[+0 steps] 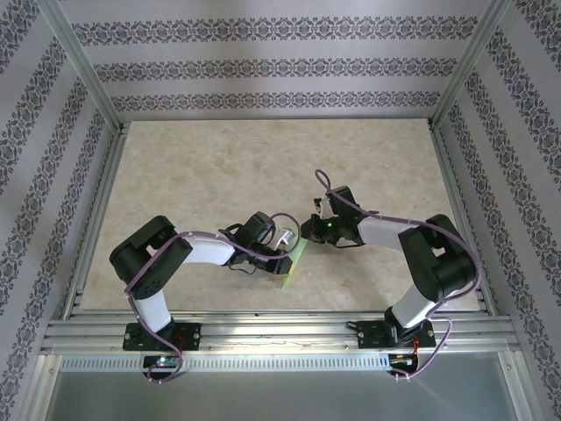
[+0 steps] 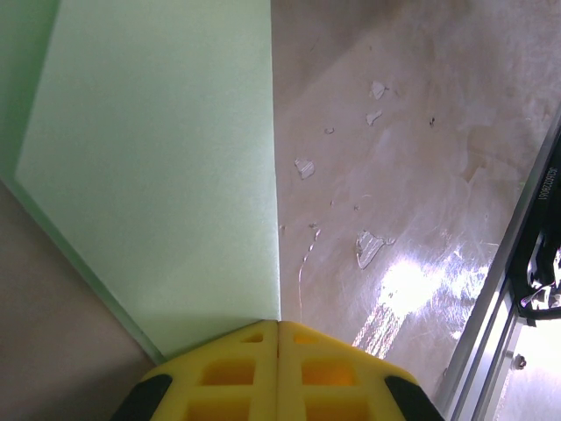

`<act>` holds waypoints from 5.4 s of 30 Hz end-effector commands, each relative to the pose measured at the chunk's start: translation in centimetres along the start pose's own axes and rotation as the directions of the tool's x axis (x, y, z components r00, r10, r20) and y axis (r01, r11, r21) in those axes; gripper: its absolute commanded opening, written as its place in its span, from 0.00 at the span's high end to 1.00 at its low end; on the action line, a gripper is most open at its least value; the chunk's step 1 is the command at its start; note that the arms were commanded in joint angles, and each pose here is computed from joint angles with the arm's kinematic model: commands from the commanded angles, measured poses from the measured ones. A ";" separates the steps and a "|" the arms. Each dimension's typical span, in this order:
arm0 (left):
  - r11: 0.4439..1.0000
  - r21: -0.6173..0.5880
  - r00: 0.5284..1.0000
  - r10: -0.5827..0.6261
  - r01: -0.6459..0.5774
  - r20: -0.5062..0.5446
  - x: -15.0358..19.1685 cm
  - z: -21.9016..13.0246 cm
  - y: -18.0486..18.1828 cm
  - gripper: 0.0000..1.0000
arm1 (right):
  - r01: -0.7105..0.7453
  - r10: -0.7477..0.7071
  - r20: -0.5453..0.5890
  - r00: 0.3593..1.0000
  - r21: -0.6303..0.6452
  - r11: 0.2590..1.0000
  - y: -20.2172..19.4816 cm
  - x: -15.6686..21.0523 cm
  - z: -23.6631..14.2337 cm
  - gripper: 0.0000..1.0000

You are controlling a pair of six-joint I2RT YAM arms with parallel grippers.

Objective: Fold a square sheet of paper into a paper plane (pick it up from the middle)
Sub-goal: Fold the wing for the fifth time at the center of the table.

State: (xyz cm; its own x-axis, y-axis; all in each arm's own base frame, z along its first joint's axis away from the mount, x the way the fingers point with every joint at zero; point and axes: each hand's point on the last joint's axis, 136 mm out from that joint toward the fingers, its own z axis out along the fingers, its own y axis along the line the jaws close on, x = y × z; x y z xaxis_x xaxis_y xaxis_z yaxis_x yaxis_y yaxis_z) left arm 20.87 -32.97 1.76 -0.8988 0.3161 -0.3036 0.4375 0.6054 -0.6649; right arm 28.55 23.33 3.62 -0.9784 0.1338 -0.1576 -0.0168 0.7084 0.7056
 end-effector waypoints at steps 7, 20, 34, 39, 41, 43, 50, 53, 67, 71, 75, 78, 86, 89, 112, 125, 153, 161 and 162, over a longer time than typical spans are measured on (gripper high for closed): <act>0.991 -0.105 0.994 -0.093 0.088 -0.051 1.0 -2.7 0.1 0.99 | -0.069 0.070 -0.002 0.998 0.141 0.988 -4.4 0.4 1.2 1.00; 0.979 0.026 0.973 -0.203 0.201 0.106 -6.4 -1.9 -3.9 1.00 | -0.118 0.116 0.019 0.993 0.162 0.980 -5.0 0.9 1.1 1.00; 0.963 -0.018 0.959 -0.267 0.270 0.099 -6.5 1.0 -1.6 0.99 | -0.130 0.129 0.016 0.992 0.166 0.978 -5.4 1.5 1.0 1.00; 0.950 -0.076 0.953 -0.298 0.301 0.052 -4.2 1.6 0.3 0.99 | -0.132 0.132 0.012 0.991 0.170 0.977 -5.5 1.6 1.2 1.00; 0.945 -0.106 0.951 -0.309 0.310 0.035 -3.0 1.6 1.1 0.99 | -0.132 0.133 0.008 0.991 0.171 0.976 -5.6 1.7 1.3 1.00; 0.940 -0.131 0.949 -0.314 0.314 0.022 -2.0 1.5 1.7 0.99 | -0.130 0.131 0.003 0.991 0.171 0.977 -5.6 1.7 1.3 1.00; 0.935 -0.162 0.947 -0.322 0.317 -0.005 0.4 0.6 2.4 0.99 | -0.133 0.136 -0.002 0.991 0.184 0.974 -6.0 1.9 1.4 1.00; 0.940 -0.158 0.951 -0.310 0.304 -0.014 1.1 0.0 2.1 0.96 | -0.130 0.133 -0.003 0.991 0.185 0.974 -6.0 1.9 1.4 1.00; 0.979 -0.064 0.981 -0.191 0.193 0.035 -0.5 -3.4 -1.9 0.92 | -0.134 0.137 0.000 0.991 0.184 0.974 -6.0 1.9 1.3 1.00; 0.983 0.006 0.983 -0.184 0.184 0.021 -1.5 -3.0 -3.4 0.91 | -0.131 0.134 -0.004 0.991 0.186 0.974 -6.0 2.0 1.2 1.00; 0.979 0.002 0.979 -0.203 0.203 -0.028 -0.4 -1.7 -2.9 0.91 | -0.131 0.135 -0.008 0.991 0.189 0.973 -6.1 2.1 1.3 1.00; 0.976 -0.045 0.974 -0.217 0.215 -0.063 1.2 -0.7 -1.4 0.91 | -0.133 0.137 -0.007 0.991 0.191 0.972 -6.2 2.1 1.3 1.00; 0.958 -0.130 0.963 -0.265 0.255 -0.059 4.5 -1.1 1.3 0.92 | -0.131 0.136 -0.015 0.991 0.195 0.972 -6.4 2.2 1.3 1.00; 0.956 -0.111 0.959 -0.277 0.270 -0.057 4.8 -1.5 0.9 0.92 | -0.133 0.139 -0.013 0.990 0.194 0.972 -6.4 2.2 1.3 1.00; 0.925 -0.141 0.910 -0.304 0.353 0.283 -2.5 -8.7 3.6 0.84 | 0.054 -0.052 0.113 0.992 -0.015 0.998 2.6 -1.5 -3.5 0.86; 0.931 -0.098 0.931 -0.338 0.353 0.138 -2.9 -5.5 4.1 0.72 | -0.044 0.043 0.151 0.988 0.005 0.999 -0.2 1.5 -5.2 0.76; 0.941 0.008 0.940 -0.337 0.337 0.049 -3.6 -2.9 2.5 0.75 | -0.082 0.080 0.110 0.991 0.010 0.997 -0.9 2.5 -4.2 0.74; 0.944 0.011 0.938 -0.330 0.330 0.108 -4.5 -3.7 2.1 0.74 | -0.082 0.080 0.093 0.992 0.011 0.997 -0.9 2.6 -3.7 0.74; 0.946 0.009 0.939 -0.324 0.325 0.115 -4.6 -3.8 2.1 0.73 | -0.083 0.081 0.090 0.993 0.013 0.996 -0.9 2.6 -3.6 0.74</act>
State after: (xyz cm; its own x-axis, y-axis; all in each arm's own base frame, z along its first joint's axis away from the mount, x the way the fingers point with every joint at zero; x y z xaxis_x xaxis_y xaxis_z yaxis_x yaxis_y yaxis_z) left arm 25.27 -29.87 2.91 -0.9954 0.0318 -0.0908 0.0877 0.6879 -0.7205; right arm 25.32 20.04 5.18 -0.9514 0.2604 -0.1644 0.0730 0.7093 0.7011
